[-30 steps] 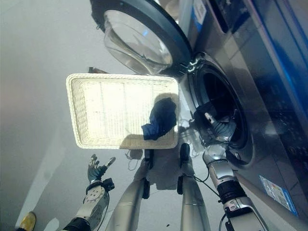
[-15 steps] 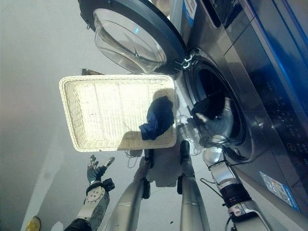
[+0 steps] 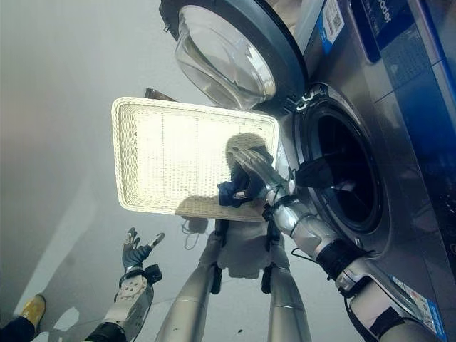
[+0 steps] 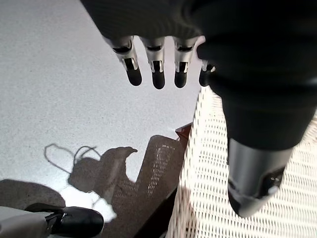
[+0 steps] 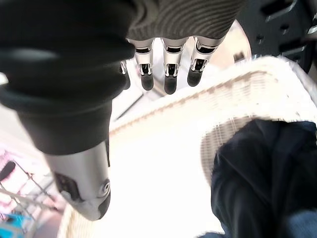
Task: Put the clothes into the washing machine.
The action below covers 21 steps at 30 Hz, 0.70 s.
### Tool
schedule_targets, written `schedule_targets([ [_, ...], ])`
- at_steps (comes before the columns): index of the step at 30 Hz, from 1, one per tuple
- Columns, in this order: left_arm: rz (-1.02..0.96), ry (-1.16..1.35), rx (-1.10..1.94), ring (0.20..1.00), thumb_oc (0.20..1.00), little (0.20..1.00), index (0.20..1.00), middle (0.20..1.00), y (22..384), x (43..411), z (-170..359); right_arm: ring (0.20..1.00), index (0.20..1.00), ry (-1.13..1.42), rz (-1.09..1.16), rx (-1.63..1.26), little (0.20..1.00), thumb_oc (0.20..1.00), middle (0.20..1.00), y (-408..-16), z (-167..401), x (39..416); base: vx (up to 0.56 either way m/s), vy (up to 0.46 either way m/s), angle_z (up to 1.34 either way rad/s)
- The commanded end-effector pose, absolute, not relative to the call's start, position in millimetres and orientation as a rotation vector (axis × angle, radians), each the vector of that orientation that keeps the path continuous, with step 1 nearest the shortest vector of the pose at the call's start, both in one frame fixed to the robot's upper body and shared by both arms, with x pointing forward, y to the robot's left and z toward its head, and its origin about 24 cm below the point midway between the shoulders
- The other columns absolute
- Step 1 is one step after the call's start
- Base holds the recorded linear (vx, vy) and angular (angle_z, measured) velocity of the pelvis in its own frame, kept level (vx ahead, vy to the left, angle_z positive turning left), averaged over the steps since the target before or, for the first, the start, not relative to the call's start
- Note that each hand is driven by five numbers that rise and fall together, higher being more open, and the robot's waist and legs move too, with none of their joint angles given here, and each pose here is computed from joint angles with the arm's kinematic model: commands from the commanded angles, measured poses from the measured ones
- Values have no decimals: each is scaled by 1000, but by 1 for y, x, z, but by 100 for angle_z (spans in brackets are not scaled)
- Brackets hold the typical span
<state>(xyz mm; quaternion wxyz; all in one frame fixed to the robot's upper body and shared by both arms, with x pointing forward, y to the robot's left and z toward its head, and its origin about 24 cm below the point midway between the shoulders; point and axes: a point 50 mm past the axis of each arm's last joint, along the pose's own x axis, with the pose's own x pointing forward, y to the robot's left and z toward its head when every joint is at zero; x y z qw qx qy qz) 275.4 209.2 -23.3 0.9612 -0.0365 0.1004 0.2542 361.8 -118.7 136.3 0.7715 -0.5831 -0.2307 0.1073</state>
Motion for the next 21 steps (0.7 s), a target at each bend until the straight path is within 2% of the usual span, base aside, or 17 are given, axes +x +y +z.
schedule_targets([
  [1,531,186,-37,1000,1000,1000,1000,1000,222,280,-17,1000,1000,-408,214,-1340,1000,1000,1000,-123,136,371,-1,-69,15],
  [4,515,180,-29,1000,1000,1000,1000,1000,220,284,-14,1000,1000,-315,176,-1463,1000,1000,1000,-135,126,380,3,-56,9],
  [13,452,170,-10,1000,1000,1000,1000,1000,207,293,-10,1000,1000,-68,38,-1591,1000,1000,1000,-166,118,401,7,-50,6],
  [21,406,161,-18,1000,1000,1000,1000,1000,193,293,-11,1000,1000,154,-8,-1805,1000,1000,1000,-187,109,404,9,-15,4],
])
